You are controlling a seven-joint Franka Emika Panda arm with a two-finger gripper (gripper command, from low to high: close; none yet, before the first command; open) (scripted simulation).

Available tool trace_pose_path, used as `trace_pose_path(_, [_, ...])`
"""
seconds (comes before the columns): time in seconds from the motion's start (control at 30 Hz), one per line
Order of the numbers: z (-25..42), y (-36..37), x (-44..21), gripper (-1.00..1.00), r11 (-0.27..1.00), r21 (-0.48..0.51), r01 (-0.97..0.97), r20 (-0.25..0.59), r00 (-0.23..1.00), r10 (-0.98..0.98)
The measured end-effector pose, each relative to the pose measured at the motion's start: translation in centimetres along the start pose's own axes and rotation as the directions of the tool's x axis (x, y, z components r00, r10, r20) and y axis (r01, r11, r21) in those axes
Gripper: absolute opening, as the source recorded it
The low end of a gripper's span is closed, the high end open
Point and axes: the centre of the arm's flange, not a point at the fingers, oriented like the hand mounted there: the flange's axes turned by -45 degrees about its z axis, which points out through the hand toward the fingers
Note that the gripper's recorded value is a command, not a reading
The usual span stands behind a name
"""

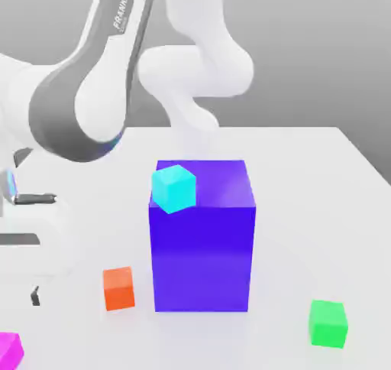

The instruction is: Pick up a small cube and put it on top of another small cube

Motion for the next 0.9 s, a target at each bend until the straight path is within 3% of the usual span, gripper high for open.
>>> trace_pose_path(0.23, [9.7, 4.2, -2.6, 0.00, 0.999, -0.054, -0.002, 0.081, 0.997, 0.006])
trace_pose_path(0.27, [10.9, 4.3, -2.7, -1.00, 0.999, -0.054, -0.002, 0.082, 0.997, 0.007])
trace_pose_path(0.47, [11.4, 4.3, -2.8, -1.00, 0.999, -0.052, -0.003, 0.083, 0.997, 0.007])
trace_pose_path(0.6, [6.9, 4.1, -2.4, -1.00, 0.999, -0.053, -0.002, 0.083, 0.997, 0.006])
trace_pose_path(0.9, [5.2, -17.7, -1.2, -1.00, 0.908, 0.035, 0.418, 0.113, 0.901, -0.419])
